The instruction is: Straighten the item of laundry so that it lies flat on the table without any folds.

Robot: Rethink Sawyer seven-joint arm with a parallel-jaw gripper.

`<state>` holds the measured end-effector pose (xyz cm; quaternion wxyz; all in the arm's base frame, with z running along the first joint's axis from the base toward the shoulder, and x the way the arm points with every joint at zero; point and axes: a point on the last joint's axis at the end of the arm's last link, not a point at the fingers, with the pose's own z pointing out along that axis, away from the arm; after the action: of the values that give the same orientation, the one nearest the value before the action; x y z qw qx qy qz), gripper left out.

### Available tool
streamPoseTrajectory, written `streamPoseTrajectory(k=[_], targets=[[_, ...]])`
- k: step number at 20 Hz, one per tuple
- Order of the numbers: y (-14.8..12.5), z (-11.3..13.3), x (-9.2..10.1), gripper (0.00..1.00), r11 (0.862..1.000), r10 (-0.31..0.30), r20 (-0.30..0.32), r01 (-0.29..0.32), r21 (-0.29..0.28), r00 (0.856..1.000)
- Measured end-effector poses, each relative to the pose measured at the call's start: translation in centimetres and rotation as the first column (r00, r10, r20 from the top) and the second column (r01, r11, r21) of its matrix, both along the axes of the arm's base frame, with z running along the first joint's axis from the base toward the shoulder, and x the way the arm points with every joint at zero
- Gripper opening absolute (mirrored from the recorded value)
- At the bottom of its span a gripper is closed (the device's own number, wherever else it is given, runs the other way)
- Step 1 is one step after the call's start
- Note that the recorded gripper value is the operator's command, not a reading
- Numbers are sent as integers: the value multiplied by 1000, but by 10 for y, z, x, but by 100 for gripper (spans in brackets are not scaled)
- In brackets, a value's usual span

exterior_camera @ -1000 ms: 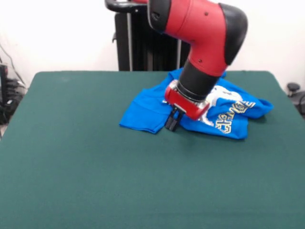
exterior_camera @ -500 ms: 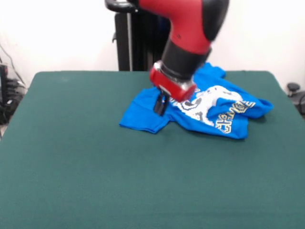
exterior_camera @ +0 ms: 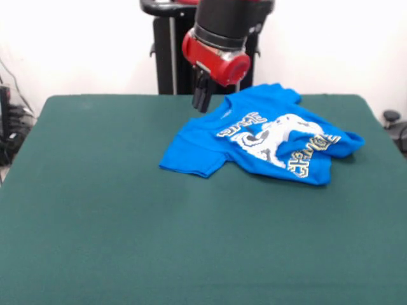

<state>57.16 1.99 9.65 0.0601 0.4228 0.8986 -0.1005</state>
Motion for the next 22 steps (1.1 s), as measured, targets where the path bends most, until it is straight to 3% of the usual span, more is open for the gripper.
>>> streamPoseTrajectory(k=[7, 22], targets=[[-3, -18, -9, 0, 1000, 1, -1, -1, 22, 1000], [8, -78, -29, 0, 994, 106, 21, -106, 3, 994]])
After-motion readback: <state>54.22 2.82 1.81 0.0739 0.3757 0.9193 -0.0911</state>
